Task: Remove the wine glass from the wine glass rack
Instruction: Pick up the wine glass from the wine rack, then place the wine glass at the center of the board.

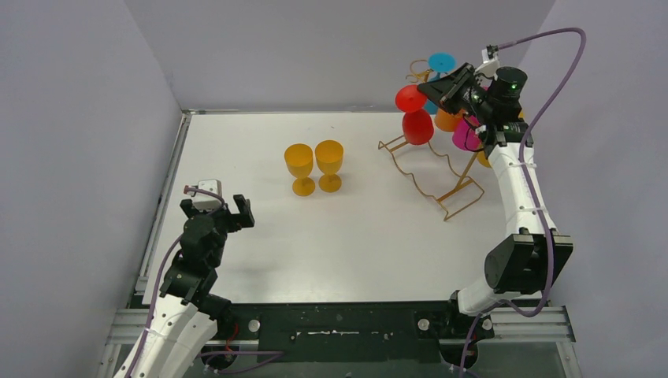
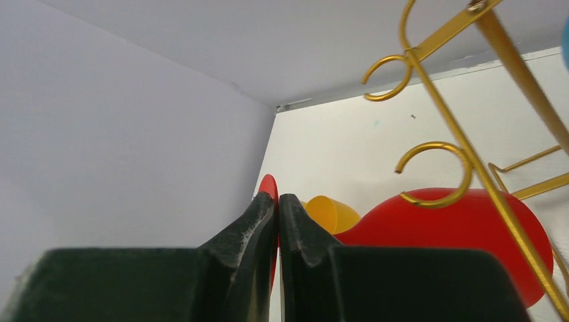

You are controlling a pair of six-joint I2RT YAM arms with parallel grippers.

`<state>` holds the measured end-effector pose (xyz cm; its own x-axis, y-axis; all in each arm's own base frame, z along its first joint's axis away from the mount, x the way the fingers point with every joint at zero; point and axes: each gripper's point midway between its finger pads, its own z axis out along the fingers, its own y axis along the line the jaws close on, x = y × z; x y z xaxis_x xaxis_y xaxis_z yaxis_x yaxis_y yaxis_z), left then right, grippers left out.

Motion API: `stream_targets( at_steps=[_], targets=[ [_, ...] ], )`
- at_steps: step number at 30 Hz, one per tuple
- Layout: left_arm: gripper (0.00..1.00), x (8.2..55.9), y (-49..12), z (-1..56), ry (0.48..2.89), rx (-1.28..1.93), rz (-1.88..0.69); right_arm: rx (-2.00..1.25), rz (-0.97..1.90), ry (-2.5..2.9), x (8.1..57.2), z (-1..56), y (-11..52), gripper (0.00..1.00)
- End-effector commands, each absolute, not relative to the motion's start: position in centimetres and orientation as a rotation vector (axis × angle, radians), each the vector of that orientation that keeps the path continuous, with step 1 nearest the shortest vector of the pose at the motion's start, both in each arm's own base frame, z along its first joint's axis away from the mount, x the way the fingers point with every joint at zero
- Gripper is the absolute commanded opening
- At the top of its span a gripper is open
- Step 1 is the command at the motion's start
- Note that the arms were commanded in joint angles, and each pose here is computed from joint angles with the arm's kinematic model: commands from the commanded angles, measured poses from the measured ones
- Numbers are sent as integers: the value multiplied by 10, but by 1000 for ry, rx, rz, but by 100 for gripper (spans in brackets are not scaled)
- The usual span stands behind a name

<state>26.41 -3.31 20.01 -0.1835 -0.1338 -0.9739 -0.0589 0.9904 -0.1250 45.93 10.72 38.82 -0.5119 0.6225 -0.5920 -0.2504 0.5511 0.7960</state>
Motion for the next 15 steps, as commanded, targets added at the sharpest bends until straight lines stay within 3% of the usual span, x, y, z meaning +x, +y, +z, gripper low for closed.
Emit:
stream_targets(
  at_steps=[1, 15],
  targets=[
    [95, 267, -42, 227, 1703, -100, -121, 90, 1173, 1708, 431, 429, 128, 0],
    [96, 258, -109, 247, 1669, 201, -436, -249, 1087, 1773, 375, 413, 199, 0]
  ],
)
